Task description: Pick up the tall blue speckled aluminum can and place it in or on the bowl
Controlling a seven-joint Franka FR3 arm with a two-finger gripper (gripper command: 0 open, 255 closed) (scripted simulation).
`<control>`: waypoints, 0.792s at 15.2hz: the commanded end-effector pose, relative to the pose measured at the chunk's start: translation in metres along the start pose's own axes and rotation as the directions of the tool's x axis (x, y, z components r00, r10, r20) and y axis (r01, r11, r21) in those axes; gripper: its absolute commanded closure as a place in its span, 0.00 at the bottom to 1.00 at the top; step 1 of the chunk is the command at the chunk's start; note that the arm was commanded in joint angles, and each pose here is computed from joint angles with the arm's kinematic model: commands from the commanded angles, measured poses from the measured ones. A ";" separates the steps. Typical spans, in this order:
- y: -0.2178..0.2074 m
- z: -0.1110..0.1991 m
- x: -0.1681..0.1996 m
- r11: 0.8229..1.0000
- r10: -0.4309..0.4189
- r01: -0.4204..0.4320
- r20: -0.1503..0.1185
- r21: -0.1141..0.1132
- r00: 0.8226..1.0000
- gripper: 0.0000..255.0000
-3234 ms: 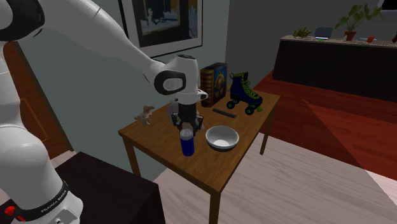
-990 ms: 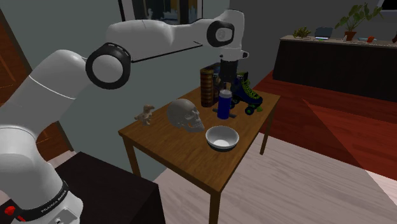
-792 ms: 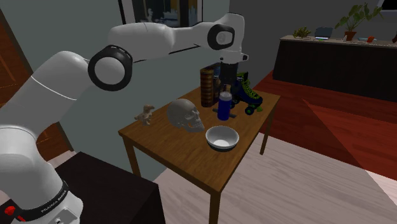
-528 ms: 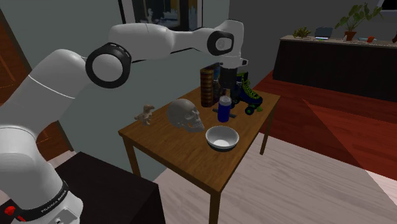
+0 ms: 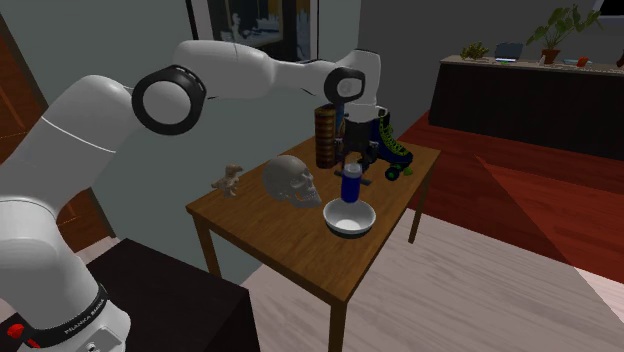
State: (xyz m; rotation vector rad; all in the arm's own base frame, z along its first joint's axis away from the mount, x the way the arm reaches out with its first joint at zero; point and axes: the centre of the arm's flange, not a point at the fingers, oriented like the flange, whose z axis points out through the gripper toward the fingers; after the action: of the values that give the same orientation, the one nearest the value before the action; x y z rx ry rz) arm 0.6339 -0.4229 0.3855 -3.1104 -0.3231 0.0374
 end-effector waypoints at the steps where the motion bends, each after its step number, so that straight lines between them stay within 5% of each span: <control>1: 0.001 0.011 -0.001 1.000 0.000 0.000 -0.001 -0.001 1.000 1.00; 12: 0.002 0.049 0.000 1.000 0.000 0.000 -0.001 -0.001 1.000 1.00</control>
State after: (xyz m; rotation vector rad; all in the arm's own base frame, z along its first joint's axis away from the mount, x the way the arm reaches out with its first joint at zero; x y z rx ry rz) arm 0.6329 -0.4241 0.3365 -3.1107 -0.3230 0.0370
